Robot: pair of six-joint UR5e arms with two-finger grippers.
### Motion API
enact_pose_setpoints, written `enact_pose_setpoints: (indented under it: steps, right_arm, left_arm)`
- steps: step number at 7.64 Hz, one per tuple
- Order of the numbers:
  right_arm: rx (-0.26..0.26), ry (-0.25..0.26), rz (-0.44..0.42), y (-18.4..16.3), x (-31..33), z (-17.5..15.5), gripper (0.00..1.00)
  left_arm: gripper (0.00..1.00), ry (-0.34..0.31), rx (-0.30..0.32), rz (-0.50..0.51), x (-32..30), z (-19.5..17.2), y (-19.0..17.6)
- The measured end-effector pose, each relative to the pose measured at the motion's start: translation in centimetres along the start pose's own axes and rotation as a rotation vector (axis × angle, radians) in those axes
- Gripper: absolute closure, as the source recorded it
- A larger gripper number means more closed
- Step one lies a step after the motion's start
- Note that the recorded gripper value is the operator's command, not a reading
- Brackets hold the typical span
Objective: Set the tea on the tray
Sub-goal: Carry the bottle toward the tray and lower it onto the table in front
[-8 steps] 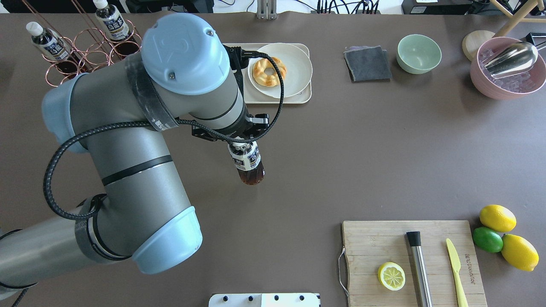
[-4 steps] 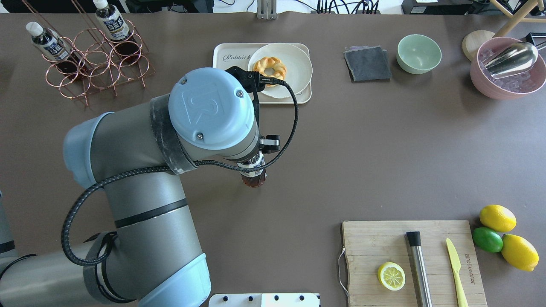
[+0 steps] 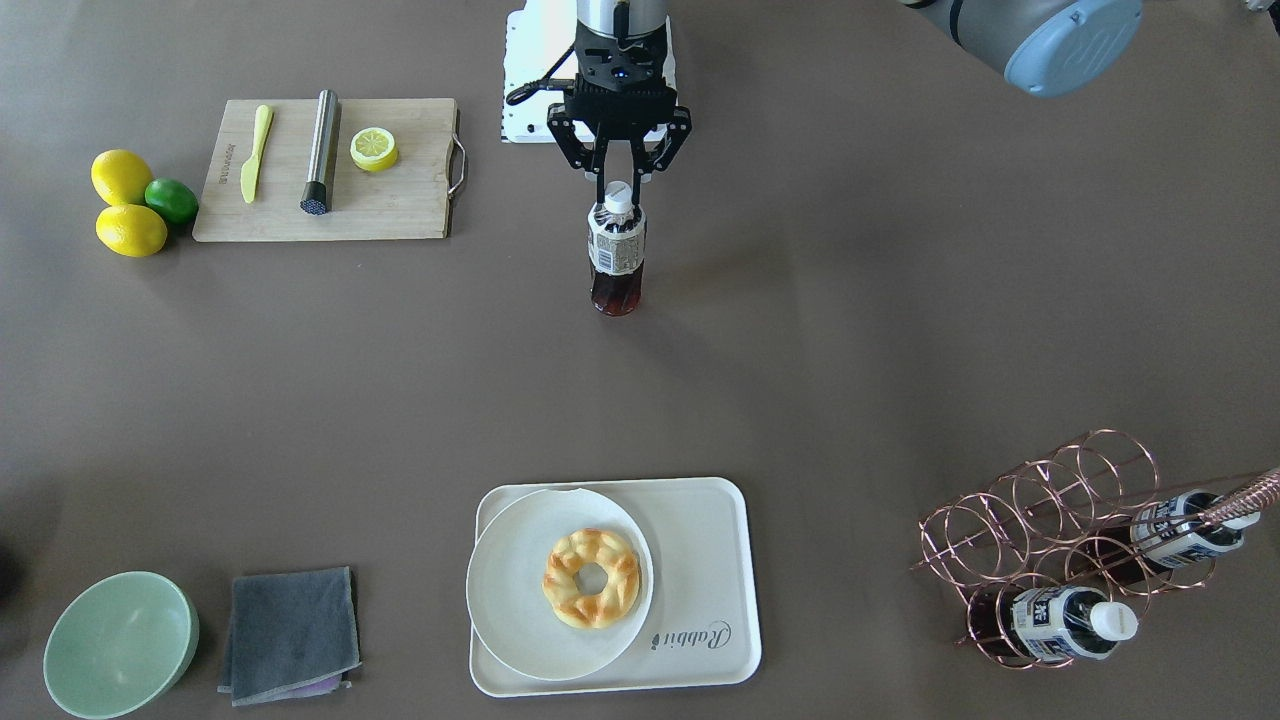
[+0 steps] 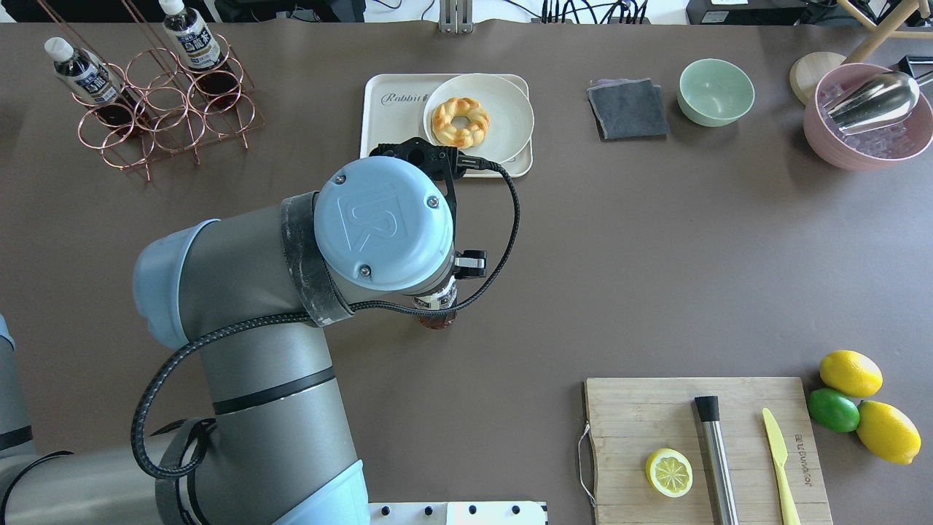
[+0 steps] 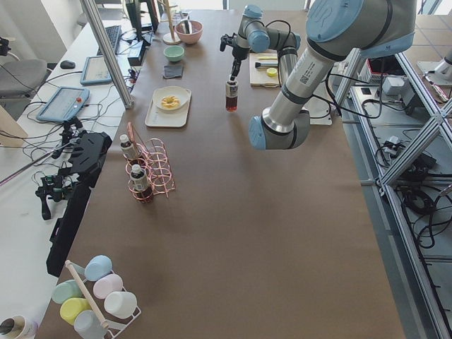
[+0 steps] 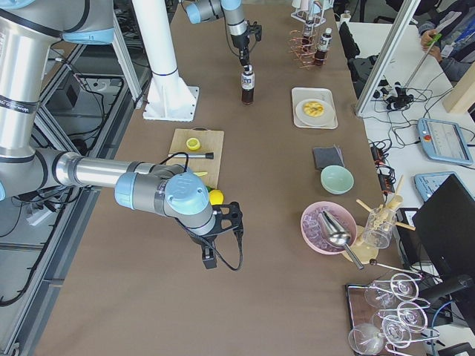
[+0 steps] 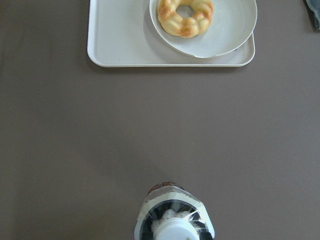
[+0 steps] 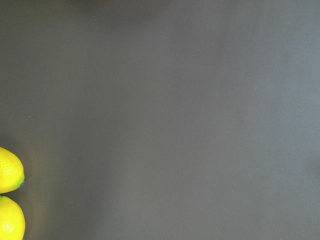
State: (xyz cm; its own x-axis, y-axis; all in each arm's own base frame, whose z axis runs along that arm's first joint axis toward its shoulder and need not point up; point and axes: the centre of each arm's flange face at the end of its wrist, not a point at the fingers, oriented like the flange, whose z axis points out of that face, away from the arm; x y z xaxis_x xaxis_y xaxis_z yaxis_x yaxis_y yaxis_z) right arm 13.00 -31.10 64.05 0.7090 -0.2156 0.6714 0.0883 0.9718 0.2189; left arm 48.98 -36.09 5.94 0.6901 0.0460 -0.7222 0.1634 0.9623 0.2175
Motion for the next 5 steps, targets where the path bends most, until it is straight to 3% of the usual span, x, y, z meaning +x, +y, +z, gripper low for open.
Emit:
enact_pose_setpoints:
  steps: [3,5]
  right_arm:
    - [0.001,0.0,0.0,0.06,0.0,-0.04,0.0]
    - [0.004,0.001,-0.003,-0.08,-0.06,-0.15,0.0]
  left_arm:
    - [0.97,-0.001,-0.006,0.006,0.12,0.3,0.51]
    - [0.66,0.008,-0.011,0.014,0.33,0.65,1.1]
